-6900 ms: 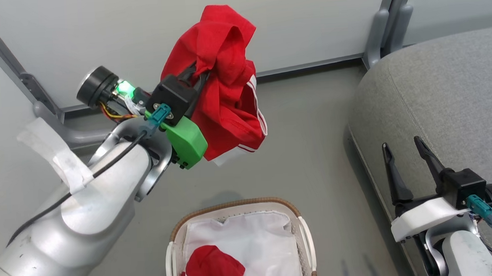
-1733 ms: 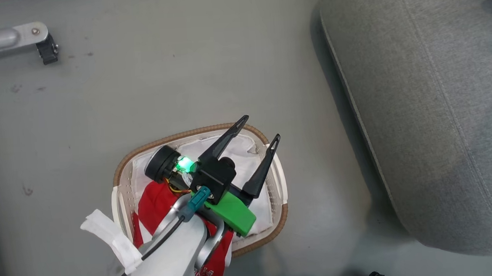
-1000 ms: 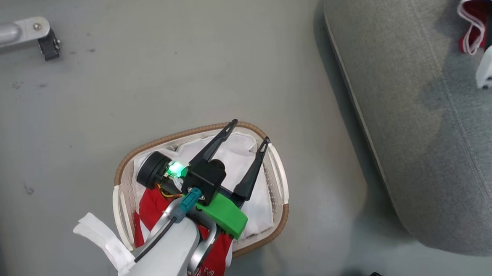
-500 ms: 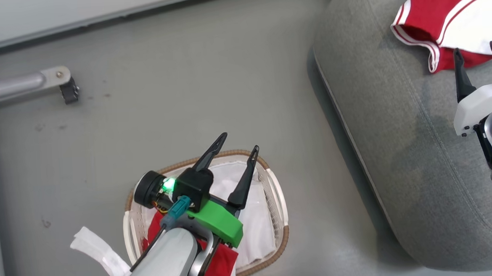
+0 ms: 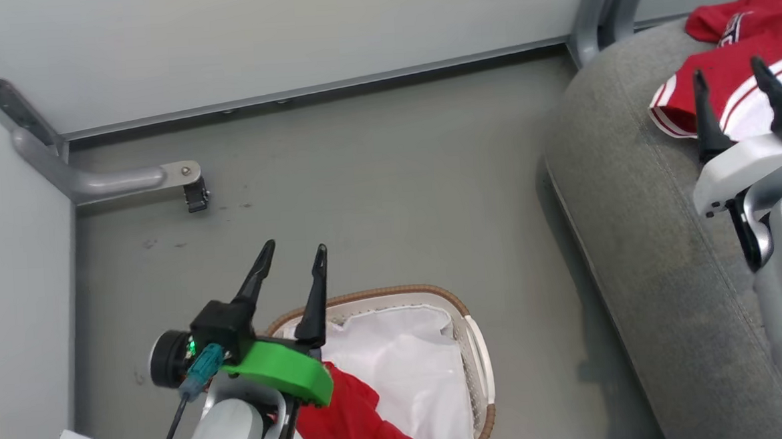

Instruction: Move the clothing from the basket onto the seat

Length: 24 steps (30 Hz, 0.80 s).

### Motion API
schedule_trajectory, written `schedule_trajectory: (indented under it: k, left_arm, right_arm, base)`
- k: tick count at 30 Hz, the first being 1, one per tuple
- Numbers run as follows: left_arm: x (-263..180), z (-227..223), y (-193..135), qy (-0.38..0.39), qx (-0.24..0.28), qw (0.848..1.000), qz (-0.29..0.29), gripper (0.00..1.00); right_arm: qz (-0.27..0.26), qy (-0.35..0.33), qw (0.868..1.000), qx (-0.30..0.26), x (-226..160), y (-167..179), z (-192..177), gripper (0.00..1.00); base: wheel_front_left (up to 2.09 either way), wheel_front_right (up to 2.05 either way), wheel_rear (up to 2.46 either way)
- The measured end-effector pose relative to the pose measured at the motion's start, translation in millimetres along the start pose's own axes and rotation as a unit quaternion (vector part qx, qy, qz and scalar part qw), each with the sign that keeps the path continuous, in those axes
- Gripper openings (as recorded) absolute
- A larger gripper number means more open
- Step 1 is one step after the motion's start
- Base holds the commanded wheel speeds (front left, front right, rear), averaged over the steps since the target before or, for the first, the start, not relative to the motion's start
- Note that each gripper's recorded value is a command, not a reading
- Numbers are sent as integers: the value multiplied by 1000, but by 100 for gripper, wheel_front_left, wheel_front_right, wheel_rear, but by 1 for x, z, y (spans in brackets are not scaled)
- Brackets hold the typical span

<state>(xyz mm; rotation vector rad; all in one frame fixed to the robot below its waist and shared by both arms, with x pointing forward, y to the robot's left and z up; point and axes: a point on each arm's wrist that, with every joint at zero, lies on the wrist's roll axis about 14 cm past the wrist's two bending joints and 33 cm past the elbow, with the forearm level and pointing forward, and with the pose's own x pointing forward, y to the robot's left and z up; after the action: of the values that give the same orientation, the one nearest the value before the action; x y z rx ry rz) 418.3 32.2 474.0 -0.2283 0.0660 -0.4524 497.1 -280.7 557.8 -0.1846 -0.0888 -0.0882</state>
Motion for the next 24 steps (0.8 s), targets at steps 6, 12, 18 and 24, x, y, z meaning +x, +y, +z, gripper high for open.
schedule_trajectory:
  k: [6, 12, 18, 24]
  left_arm:
    - [-36, 11, 44, -15, 7, 996, 85, 100]
    - [-77, 10, 71, -17, 4, 989, 149, 100]
    - [-107, 9, 76, -23, 4, 984, 176, 100]
    - [-128, 11, 76, -33, -2, 980, 195, 100]
  right_arm:
    - [49, -20, 998, 43, -8, 54, 8, 100]
    - [97, -18, 992, 80, -33, 108, 4, 100]
    - [114, -8, 989, 89, -67, 127, -6, 100]
    - [122, 2, 984, 129, -96, 137, -12, 100]
  base:
    - [0, 0, 0]
    - [0, 0, 0]
    - [0, 0, 0]
    - [0, 0, 0]
